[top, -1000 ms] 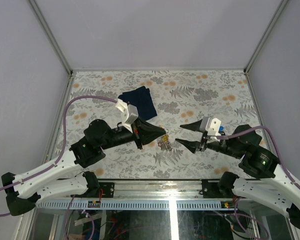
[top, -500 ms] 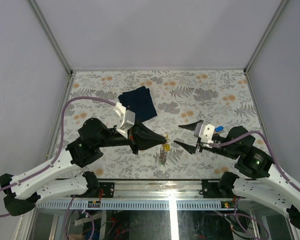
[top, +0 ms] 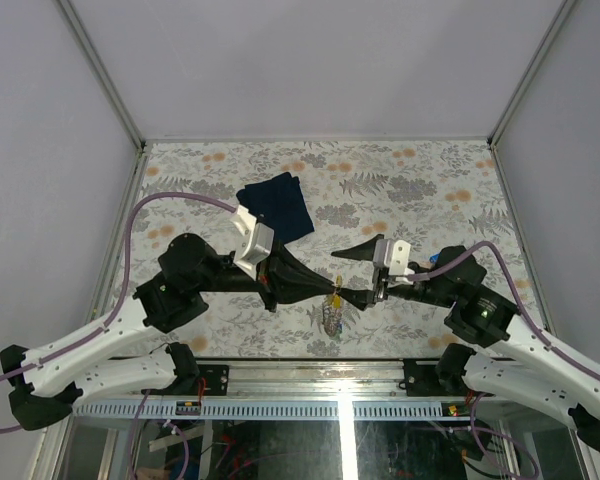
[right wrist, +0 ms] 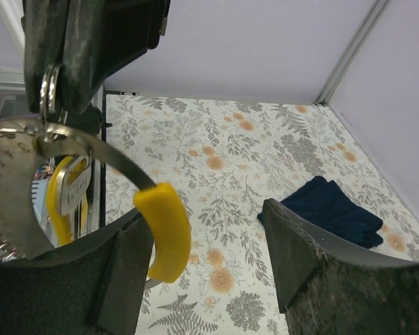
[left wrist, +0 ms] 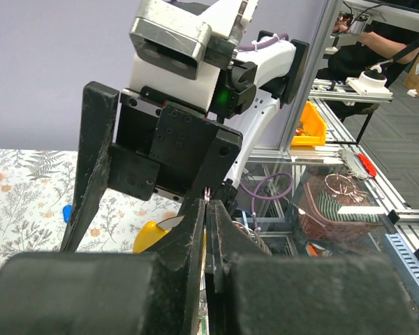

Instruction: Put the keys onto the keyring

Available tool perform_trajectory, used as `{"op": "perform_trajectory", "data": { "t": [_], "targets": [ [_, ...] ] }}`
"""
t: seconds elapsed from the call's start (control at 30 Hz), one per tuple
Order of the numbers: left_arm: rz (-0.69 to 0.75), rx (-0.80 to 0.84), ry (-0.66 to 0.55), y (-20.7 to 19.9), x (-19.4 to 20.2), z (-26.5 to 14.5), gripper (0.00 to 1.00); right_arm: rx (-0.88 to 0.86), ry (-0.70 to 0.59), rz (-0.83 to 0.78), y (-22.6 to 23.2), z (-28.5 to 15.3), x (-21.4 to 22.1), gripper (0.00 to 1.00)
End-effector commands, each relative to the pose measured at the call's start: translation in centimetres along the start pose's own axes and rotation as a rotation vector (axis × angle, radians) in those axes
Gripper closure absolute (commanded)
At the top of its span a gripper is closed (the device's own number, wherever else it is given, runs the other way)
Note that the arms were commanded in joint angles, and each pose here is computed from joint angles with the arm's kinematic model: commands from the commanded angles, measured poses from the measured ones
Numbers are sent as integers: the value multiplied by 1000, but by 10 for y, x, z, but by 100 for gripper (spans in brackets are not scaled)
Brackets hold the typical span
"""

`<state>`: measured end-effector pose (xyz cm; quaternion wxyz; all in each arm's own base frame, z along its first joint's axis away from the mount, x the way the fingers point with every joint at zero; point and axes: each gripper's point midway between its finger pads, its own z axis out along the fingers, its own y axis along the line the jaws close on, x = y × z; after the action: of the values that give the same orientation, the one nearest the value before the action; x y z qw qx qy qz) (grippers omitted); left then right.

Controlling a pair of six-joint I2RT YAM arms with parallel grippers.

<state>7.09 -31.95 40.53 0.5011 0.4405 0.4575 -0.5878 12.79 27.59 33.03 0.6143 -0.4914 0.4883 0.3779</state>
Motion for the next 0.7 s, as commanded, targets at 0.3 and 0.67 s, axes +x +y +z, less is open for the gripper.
{"op": "perform_trajectory", "data": {
  "t": [0.3,0.67],
  "targets": [
    [71,15,-97,-6,-36,3,100,-40,-167,23,5,6,-42,84],
    [17,-128,-112,18,-35,1,79,-27,-194,5,4,-2,-53,98]
  ]
}}
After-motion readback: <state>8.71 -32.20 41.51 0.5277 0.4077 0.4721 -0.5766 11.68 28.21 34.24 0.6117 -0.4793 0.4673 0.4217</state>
